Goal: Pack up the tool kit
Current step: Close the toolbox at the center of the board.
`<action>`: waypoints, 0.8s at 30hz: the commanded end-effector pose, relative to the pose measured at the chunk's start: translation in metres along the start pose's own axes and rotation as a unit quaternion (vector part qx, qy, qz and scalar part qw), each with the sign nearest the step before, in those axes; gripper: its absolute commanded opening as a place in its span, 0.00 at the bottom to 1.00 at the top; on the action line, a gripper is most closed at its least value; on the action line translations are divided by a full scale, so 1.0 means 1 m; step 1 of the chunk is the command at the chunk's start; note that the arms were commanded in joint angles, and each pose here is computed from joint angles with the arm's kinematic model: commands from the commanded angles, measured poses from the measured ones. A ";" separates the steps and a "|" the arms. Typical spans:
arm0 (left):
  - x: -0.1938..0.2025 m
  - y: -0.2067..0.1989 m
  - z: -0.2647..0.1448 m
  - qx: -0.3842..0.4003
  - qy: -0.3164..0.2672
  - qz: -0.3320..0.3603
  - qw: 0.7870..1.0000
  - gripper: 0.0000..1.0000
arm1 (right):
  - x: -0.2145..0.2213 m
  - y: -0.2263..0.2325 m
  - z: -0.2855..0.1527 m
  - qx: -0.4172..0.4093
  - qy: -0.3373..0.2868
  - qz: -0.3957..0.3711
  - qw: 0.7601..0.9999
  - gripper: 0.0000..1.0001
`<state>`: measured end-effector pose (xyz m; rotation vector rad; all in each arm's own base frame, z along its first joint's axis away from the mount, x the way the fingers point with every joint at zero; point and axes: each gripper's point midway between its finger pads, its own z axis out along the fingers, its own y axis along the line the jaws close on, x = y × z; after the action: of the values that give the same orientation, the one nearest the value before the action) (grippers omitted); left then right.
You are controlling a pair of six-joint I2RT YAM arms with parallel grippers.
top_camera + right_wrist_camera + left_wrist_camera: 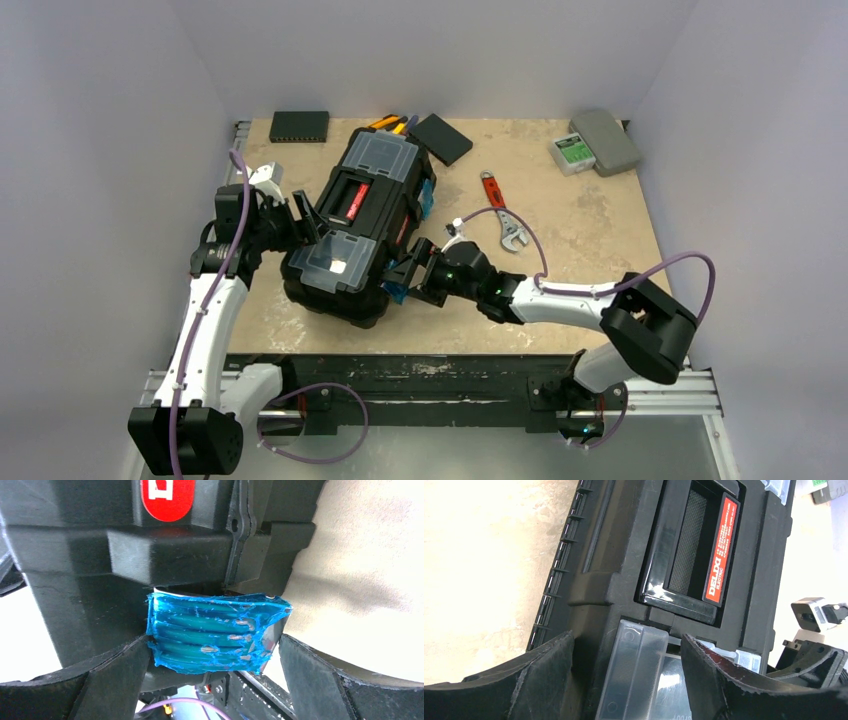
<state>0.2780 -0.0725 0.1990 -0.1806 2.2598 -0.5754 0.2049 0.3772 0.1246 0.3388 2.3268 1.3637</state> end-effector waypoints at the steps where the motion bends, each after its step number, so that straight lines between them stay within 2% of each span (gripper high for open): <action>1: 0.070 -0.003 -0.004 0.018 0.139 -0.045 0.989 0.73 | -0.010 0.018 -0.011 -0.022 -0.026 -0.017 0.999 0.99; 10: 0.070 -0.004 -0.004 0.018 0.139 -0.044 0.989 0.73 | -0.013 0.023 -0.016 -0.030 -0.032 -0.016 0.999 0.95; 15: 0.070 -0.003 -0.004 0.017 0.139 -0.044 0.989 0.73 | -0.015 0.026 -0.018 -0.033 -0.038 -0.016 0.999 0.83; 17: 0.070 -0.003 -0.004 0.017 0.139 -0.044 0.989 0.73 | -0.015 0.027 -0.019 -0.033 -0.038 -0.017 0.999 0.83; 20: 0.070 -0.003 -0.004 0.017 0.139 -0.043 0.989 0.73 | -0.018 0.028 -0.021 -0.034 -0.046 -0.020 0.998 0.84; 22: 0.070 -0.003 -0.004 0.017 0.139 -0.044 0.989 0.73 | -0.019 0.031 -0.022 -0.038 -0.047 -0.025 0.998 0.92; 24: 0.070 -0.003 -0.004 0.017 0.140 -0.044 0.989 0.73 | -0.019 0.033 -0.023 -0.039 -0.047 -0.030 0.998 0.94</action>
<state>0.2758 -0.0758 0.1991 -0.1756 2.2657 -0.5999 0.2038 0.3642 0.1362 0.3315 2.2985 1.3240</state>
